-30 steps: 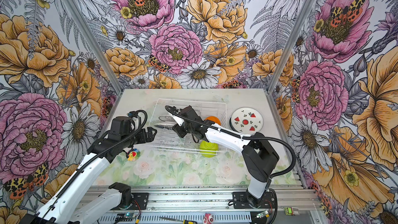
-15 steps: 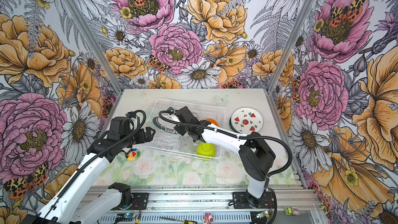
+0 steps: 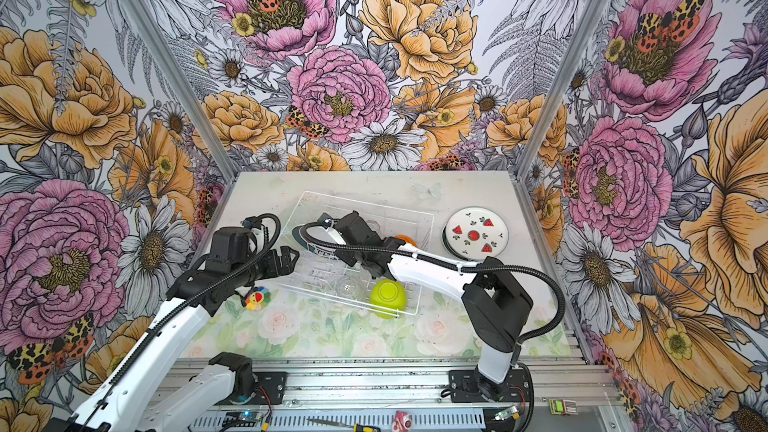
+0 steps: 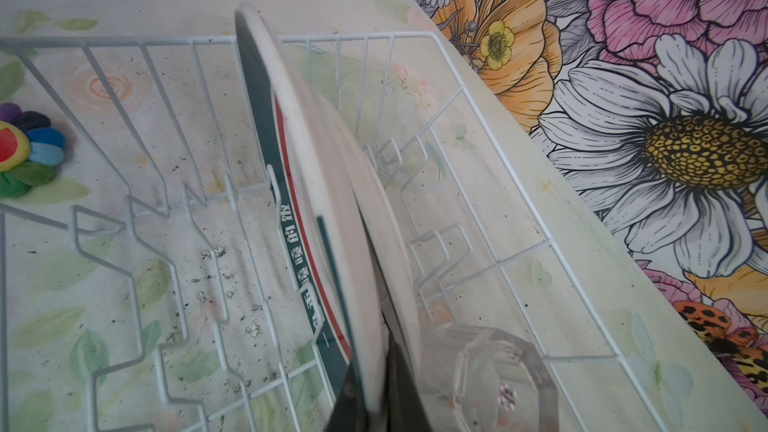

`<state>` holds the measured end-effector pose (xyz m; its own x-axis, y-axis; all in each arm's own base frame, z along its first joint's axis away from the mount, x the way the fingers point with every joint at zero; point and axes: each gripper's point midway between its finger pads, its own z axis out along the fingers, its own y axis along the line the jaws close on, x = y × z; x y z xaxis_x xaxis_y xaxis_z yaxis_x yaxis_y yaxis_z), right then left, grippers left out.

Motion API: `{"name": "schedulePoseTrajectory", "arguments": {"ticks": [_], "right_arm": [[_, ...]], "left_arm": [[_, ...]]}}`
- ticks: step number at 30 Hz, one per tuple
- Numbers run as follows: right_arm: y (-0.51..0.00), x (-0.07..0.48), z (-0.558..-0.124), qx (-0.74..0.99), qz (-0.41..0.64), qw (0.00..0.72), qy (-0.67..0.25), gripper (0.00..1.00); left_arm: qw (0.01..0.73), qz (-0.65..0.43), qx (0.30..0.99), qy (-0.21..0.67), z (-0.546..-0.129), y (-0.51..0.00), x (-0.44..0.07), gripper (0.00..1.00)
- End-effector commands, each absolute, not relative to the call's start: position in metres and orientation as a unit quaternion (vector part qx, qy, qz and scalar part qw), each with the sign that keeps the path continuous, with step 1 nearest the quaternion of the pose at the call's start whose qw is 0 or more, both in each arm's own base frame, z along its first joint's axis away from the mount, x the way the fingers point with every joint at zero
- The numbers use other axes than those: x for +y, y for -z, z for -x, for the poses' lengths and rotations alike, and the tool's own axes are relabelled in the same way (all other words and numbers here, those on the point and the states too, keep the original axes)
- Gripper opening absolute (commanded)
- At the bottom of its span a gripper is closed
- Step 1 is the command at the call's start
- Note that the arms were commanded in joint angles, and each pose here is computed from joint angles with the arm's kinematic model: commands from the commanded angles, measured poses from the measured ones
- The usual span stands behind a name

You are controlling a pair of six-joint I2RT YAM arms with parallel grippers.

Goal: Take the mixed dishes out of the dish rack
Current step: 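Close the right gripper on the green-and-red rimmed plate and lift it, then carry the green-and-red rimmed plate out of the rack toward the watermelon plate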

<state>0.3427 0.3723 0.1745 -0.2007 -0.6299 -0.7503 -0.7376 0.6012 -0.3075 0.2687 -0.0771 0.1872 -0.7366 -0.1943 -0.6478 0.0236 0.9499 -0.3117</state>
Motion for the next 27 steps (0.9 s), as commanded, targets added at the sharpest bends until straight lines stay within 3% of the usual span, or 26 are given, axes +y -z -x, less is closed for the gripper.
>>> {"name": "schedulePoseTrajectory", "arguments": {"ticks": [1,8,13,19,27], "right_arm": [[-0.249,0.372,-0.347,0.743,0.385,0.536,-0.109,0.00],[-0.286,0.343,-0.352,0.734,0.313,0.572,-0.188,0.00],[-0.310,0.302,-0.358,0.733,0.257,0.604,-0.180,0.00],[-0.333,0.222,-0.359,0.728,0.111,0.646,-0.200,0.00],[-0.318,0.099,-0.345,0.706,-0.092,0.672,-0.204,0.00]], "left_arm": [[0.366,0.045,0.916,0.158,-0.268,-0.189,-0.077,0.99],[0.365,0.047,0.917,0.157,-0.268,-0.188,-0.076,0.99],[0.363,0.047,0.917,0.158,-0.269,-0.187,-0.077,0.99],[0.360,0.048,0.918,0.159,-0.269,-0.186,-0.077,0.99],[0.358,0.049,0.918,0.162,-0.270,-0.185,-0.077,0.99]]}}
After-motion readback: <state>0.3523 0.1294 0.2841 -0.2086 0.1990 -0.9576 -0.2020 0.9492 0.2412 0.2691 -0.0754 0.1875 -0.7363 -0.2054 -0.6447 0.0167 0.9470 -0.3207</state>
